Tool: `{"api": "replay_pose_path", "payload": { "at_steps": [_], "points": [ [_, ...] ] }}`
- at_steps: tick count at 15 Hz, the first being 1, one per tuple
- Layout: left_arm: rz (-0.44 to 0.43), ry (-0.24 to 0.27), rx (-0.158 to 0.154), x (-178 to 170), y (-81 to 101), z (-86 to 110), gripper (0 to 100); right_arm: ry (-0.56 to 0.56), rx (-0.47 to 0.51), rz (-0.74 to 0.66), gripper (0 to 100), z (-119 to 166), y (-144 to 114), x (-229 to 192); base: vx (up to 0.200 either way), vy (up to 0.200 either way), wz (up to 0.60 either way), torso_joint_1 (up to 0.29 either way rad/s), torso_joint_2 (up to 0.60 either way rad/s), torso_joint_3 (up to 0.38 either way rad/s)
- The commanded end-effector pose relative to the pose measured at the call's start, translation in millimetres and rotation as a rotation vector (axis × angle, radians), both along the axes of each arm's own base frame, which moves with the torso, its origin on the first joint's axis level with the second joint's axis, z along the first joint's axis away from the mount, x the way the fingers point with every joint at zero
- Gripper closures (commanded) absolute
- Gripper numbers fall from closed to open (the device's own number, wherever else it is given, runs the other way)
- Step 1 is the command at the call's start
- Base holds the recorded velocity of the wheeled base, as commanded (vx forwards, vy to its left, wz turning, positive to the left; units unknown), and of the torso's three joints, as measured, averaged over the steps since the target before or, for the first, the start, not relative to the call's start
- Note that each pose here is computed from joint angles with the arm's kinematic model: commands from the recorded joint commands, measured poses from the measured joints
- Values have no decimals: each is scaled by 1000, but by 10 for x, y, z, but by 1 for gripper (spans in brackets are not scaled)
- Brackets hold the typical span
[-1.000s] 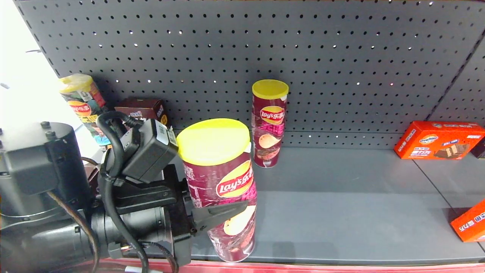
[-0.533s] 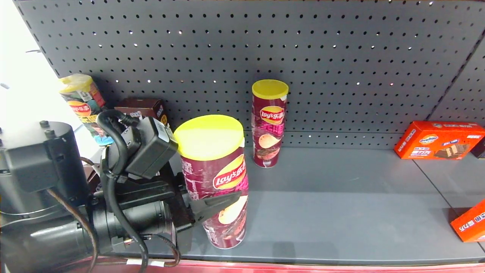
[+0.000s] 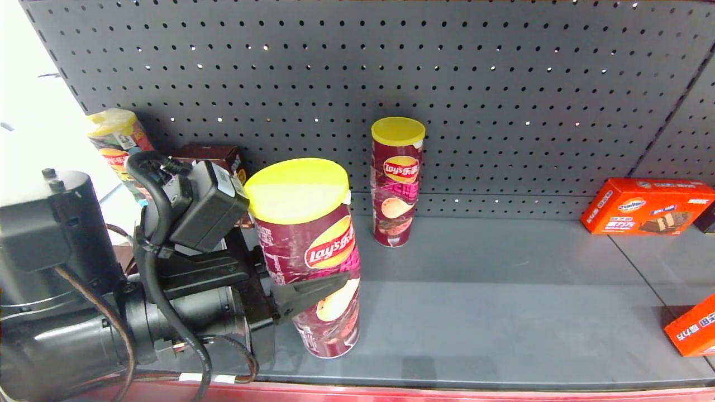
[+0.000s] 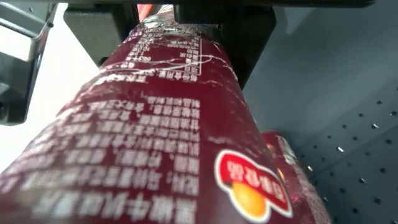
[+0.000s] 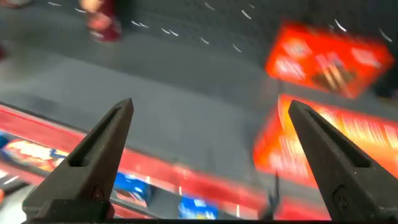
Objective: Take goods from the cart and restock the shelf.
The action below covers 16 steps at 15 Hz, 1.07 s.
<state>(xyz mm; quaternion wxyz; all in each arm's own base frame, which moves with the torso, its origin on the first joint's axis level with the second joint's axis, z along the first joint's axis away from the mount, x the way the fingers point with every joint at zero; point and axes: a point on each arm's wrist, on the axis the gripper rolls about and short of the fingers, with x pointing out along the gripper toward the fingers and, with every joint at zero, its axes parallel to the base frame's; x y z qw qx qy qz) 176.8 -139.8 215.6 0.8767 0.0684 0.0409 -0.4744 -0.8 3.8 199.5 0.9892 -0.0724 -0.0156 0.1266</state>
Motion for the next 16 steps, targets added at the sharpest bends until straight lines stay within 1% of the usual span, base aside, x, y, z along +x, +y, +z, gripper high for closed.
{"api": "replay_pose_path", "payload": {
  "at_steps": [1,2,3,5,6,7,8,10,13,14,15,16],
  "points": [
    [9,-6,-7,27,21,28,100,80,-28,132,0,364,94,470,0,0,0,0,0,0],
    [6,-6,-9,30,30,34,100,99,-33,165,0,418,134,567,0,0,0,0,0,0],
    [17,-18,-21,68,60,81,100,128,-43,210,0,457,200,692,0,0,0,0,0,0],
    [19,-38,-37,109,98,157,100,176,-56,247,0,478,314,890,0,0,0,0,0,0],
    [11,-40,-42,126,119,186,100,190,-55,274,0,472,405,1047,0,0,0,0,0,0],
    [-4,-41,-56,115,155,223,100,179,-45,279,0,474,480,1212,0,0,0,0,0,0],
    [-16,-44,-63,110,177,241,100,171,-34,276,0,485,549,1387,0,0,0,0,0,0],
    [-29,-44,-66,121,197,246,100,157,-31,270,0,527,668,1684,0,0,0,0,0,0],
    [-35,-72,-83,157,172,350,100,119,-31,287,0,584,855,2090,0,0,0,0,0,0],
    [-47,-59,-79,166,167,376,100,103,-27,307,0,631,949,2262,0,0,0,0,0,0],
    [-75,-29,-68,152,172,388,100,102,-29,358,0,638,1023,2355,0,0,0,0,0,0],
    [-90,2,-55,148,171,393,100,82,-28,438,0,666,1069,2437,0,0,0,0,0,0]
  ]
}}
